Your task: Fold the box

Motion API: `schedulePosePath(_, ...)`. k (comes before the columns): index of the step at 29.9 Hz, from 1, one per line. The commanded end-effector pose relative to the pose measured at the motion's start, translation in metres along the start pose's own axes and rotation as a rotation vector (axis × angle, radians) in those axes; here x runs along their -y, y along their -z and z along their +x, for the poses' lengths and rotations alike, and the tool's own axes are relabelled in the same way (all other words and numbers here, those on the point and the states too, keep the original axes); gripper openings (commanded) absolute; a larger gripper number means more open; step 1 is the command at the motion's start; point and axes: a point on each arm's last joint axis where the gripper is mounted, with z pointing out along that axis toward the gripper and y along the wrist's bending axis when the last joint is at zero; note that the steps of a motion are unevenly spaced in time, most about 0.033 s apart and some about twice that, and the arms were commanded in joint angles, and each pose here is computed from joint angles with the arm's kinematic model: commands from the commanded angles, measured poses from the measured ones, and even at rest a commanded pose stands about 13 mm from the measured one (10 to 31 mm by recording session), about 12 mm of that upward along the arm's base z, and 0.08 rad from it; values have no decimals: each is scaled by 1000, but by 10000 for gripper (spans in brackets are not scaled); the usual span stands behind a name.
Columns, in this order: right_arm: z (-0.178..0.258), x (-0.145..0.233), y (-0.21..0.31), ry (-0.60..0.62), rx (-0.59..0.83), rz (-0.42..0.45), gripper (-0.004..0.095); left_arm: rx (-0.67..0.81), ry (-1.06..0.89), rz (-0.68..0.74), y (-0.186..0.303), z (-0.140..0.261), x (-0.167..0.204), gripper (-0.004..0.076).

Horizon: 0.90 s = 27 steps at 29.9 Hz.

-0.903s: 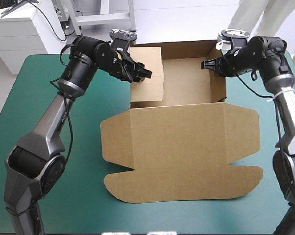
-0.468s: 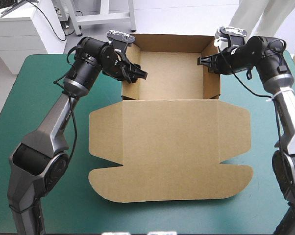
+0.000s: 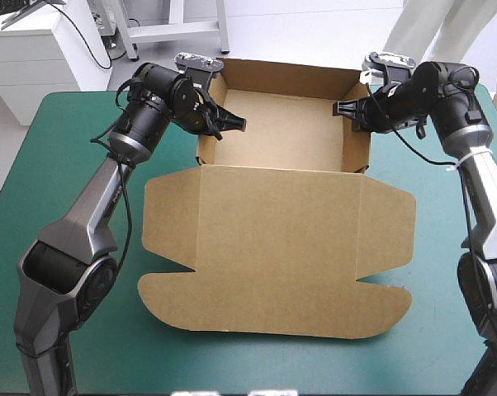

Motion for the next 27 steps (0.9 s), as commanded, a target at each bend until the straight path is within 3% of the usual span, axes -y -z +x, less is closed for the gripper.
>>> schedulePosePath(1,-6,-11,29,45,94,-26,-15,49,-23,30,36,-2,1,-32)
schedulePosePath(7,4,-37,11,166,45,62,-15,40,-23,28,34,-1,1,-32)
schedulePosePath(14,13,-43,-15,160,-65,62,-16,-6,-11,79,16,0,7,-32)
schedulePosePath(20,14,-41,-20,163,-87,76,-16,-99,-14,43,-16,11,1,-32)
schedulePosePath(27,22,-37,-50,146,-208,78,-16,-205,-24,22,-59,23,1,-32)
